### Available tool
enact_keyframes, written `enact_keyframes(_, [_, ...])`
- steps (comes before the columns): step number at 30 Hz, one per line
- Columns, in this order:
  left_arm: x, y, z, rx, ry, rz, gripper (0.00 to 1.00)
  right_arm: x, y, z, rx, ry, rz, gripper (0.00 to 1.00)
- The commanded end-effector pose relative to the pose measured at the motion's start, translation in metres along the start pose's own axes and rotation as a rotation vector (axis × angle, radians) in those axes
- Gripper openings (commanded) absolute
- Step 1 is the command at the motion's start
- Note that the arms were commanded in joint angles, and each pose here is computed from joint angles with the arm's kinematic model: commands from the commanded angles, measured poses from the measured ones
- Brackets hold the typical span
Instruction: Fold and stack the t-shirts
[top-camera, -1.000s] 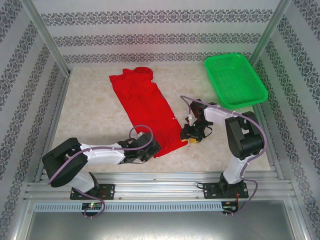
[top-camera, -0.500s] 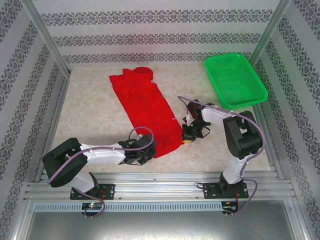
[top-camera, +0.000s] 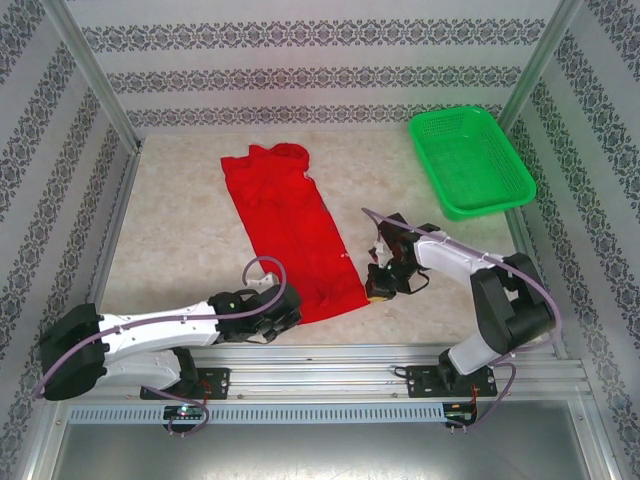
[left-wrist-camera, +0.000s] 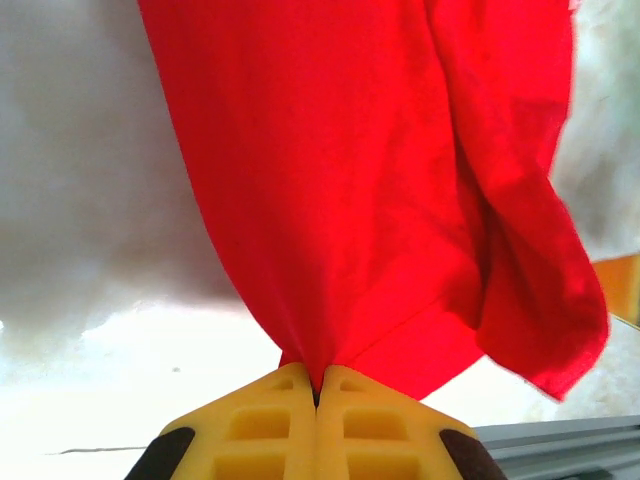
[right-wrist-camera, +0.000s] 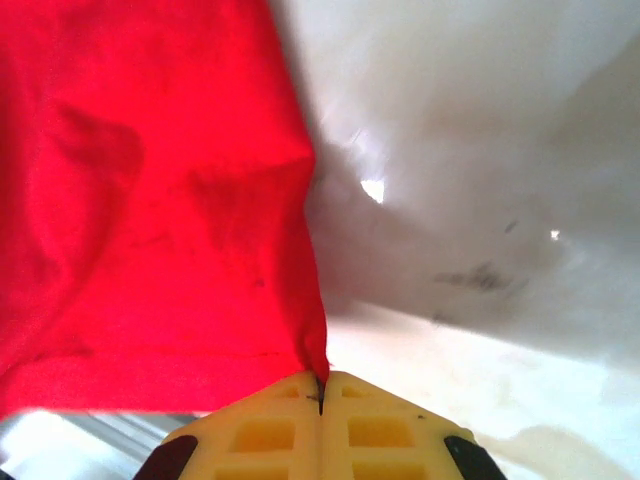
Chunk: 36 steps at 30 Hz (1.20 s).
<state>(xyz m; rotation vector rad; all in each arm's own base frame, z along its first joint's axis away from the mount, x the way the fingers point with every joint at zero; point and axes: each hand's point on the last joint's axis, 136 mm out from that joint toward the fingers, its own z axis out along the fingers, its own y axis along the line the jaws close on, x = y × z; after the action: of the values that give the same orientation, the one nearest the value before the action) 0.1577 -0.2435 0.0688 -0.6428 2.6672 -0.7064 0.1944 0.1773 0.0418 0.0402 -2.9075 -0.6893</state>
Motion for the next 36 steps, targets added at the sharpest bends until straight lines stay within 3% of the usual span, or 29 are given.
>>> enact_keyframes(1, [0.007, 0.033, -0.002, -0.099, -0.038, -0.025, 0.0, 0.026, 0.005, -0.002, 0.025, 0.035, 0.01, 0.0])
enact_keyframes(10, [-0.01, 0.031, -0.035, -0.044, -0.131, -0.078, 0.0, 0.028, 0.038, -0.028, 0.025, -0.005, -0.08, 0.0])
enact_keyframes(19, [-0.055, 0.025, -0.072, 0.068, -0.217, -0.151, 0.0, -0.031, 0.093, -0.057, -0.007, -0.066, -0.179, 0.0])
enact_keyframes(36, [-0.169, 0.021, -0.071, 0.119, -0.19, -0.267, 0.0, -0.139, 0.144, -0.047, 0.007, -0.079, -0.241, 0.0])
